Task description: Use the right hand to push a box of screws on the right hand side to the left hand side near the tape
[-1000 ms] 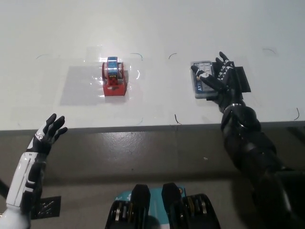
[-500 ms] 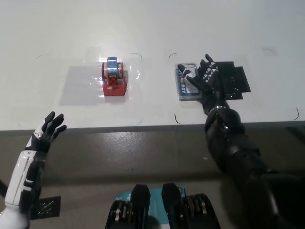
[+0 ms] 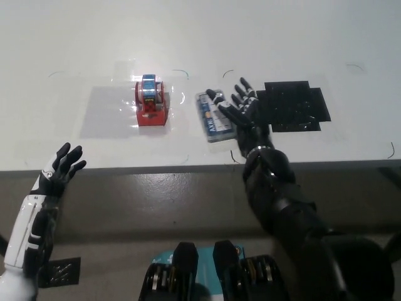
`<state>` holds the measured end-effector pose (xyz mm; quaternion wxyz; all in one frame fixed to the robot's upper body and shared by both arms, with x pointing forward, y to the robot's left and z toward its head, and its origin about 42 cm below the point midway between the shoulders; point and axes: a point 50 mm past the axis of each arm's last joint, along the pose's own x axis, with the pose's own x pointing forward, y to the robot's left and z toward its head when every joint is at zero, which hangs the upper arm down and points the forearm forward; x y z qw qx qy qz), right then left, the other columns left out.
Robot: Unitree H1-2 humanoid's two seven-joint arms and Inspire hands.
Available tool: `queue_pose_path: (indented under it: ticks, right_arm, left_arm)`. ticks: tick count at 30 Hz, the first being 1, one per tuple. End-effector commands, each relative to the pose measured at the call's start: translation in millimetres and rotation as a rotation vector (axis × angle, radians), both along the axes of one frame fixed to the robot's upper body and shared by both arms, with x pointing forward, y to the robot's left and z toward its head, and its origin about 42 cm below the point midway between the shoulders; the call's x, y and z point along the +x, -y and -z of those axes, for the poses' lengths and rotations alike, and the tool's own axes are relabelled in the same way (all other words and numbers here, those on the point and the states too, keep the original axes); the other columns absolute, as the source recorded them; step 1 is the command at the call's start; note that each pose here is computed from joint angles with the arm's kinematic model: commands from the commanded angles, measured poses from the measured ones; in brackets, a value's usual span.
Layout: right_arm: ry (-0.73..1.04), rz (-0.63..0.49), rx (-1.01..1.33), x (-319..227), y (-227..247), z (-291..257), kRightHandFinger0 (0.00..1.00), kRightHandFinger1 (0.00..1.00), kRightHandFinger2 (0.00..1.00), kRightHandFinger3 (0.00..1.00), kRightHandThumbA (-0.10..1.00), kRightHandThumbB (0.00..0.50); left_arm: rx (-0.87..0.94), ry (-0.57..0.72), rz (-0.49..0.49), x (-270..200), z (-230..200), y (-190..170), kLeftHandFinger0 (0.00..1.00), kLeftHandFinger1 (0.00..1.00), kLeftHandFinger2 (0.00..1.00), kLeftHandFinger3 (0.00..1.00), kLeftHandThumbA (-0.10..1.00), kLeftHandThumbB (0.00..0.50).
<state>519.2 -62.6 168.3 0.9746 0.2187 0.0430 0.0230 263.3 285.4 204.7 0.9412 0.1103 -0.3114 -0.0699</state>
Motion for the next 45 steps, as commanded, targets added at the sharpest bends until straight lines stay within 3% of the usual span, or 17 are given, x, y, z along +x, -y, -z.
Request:
queue_pose_path:
  ticks: [1, 7, 16, 18, 33, 37, 40, 42, 45]
  right_arm:
    - [0.074, -0.028, 0.045, 6, -21, -28, 1.0, 1.0, 1.0, 1.0, 1.0, 0.242]
    - [0.075, -0.06, 0.054, 2, -38, -30, 1.0, 1.0, 1.0, 1.0, 1.0, 0.21]
    - [0.052, -0.057, 0.083, 2, -46, -36, 1.0, 1.0, 1.0, 1.0, 1.0, 0.223]
    - [0.028, -0.036, 0.123, 1, -51, -36, 1.0, 1.0, 1.0, 1.0, 1.0, 0.202]
    - [-0.154, 0.012, 0.513, -2, -70, -39, 1.0, 1.0, 1.0, 1.0, 1.0, 0.23]
    - [-0.153, 0.019, 0.574, -2, -72, -41, 1.0, 1.0, 1.0, 1.0, 1.0, 0.204]
    - [-0.154, 0.025, 0.547, -2, -70, -41, 1.0, 1.0, 1.0, 1.0, 1.0, 0.212]
    - [-0.093, 0.055, 0.418, -2, -68, -42, 1.0, 1.0, 1.0, 1.0, 1.0, 0.148]
    - [0.065, 0.082, 0.115, 0, -55, -48, 1.0, 1.0, 1.0, 1.0, 1.0, 0.199]
  left_arm:
    - [0.009, 0.048, 0.021, 1, -14, -2, 1.0, 1.0, 1.0, 1.0, 1.0, 0.138]
    - [0.019, 0.051, 0.028, 2, -17, -3, 1.0, 1.0, 1.0, 1.0, 1.0, 0.135]
    - [0.024, 0.059, 0.021, 2, -19, -2, 1.0, 1.0, 1.0, 1.0, 1.0, 0.132]
    - [0.023, 0.06, 0.022, 2, -20, -2, 1.0, 1.0, 1.0, 1.0, 1.0, 0.135]
    - [0.026, 0.064, 0.025, 4, -23, -2, 1.0, 1.0, 1.0, 1.0, 1.0, 0.135]
    - [0.021, 0.066, 0.023, 4, -23, -1, 1.0, 1.0, 1.0, 1.0, 1.0, 0.146]
    - [0.025, 0.067, 0.026, 3, -24, -2, 1.0, 1.0, 1.0, 1.0, 1.0, 0.136]
    - [0.024, 0.065, 0.029, 4, -24, -3, 1.0, 1.0, 1.0, 1.0, 1.0, 0.135]
    - [0.027, 0.064, 0.028, 4, -25, -3, 1.0, 1.0, 1.0, 1.0, 1.0, 0.128]
